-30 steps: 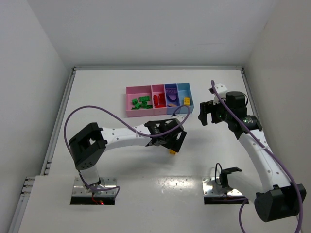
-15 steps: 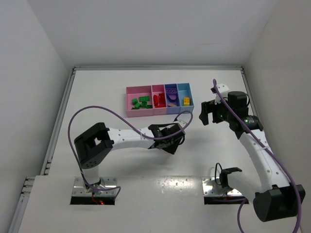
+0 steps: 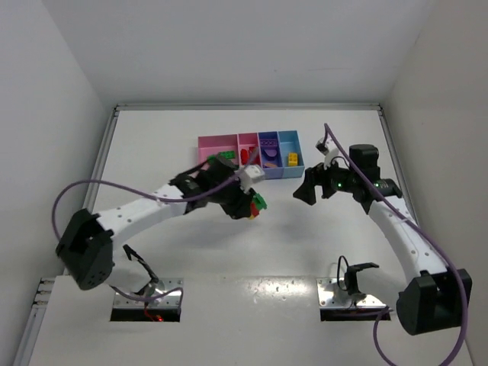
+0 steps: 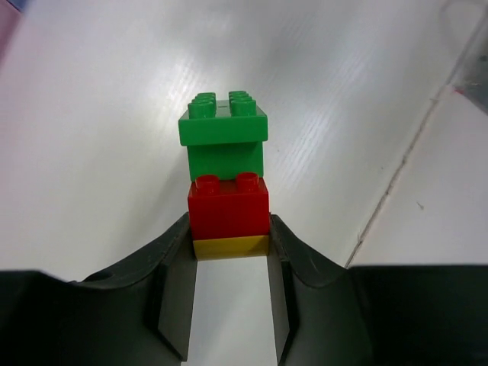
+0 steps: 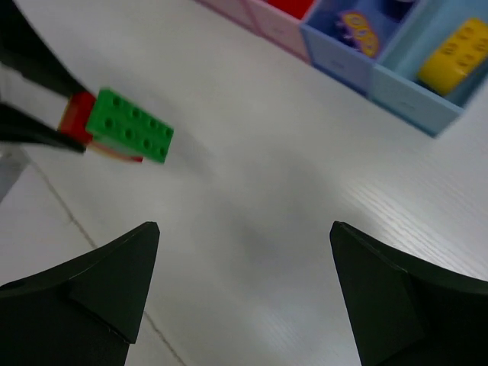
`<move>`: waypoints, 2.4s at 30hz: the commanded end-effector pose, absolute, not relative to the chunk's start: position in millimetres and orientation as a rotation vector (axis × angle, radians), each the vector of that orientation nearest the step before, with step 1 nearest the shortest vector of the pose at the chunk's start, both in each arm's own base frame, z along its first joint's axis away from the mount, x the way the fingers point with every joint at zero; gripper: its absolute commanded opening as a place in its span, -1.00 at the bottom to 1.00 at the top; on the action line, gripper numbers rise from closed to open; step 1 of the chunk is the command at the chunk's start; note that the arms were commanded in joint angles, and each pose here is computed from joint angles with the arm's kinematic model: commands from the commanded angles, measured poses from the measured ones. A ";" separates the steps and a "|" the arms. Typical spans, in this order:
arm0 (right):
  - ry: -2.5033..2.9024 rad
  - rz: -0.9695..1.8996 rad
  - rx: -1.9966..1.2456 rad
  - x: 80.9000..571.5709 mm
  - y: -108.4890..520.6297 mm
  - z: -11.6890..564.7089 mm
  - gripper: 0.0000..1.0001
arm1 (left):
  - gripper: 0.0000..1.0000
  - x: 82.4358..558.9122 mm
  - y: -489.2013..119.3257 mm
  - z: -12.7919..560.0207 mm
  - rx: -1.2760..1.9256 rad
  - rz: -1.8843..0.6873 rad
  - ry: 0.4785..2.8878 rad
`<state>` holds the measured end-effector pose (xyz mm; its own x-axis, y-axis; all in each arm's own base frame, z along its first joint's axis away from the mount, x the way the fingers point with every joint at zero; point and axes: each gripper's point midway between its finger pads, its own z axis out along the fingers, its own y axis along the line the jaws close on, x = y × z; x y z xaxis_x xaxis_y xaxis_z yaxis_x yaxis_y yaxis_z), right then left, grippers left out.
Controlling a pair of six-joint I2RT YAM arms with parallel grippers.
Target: Sort the legos into containers by color
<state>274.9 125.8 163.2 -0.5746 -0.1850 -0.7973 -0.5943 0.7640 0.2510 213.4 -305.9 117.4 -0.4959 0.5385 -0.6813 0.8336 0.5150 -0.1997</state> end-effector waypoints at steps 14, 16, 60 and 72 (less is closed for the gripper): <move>1.514 1.343 -1.237 215.6 250.5 212.2 0.79 | -0.95 153.1 -280.1 218.2 1.388 -1.468 1.668; 1.516 1.345 -1.267 212.4 251.8 210.7 0.79 | -0.95 153.1 -281.4 220.4 1.391 -1.484 1.659; 1.574 1.612 -1.351 164.8 288.1 216.1 0.65 | -0.99 168.3 -273.8 220.7 1.316 -1.399 1.680; 1.590 1.571 -1.326 174.8 291.3 215.2 -0.99 | -0.99 165.6 -269.0 220.9 1.302 -1.388 1.670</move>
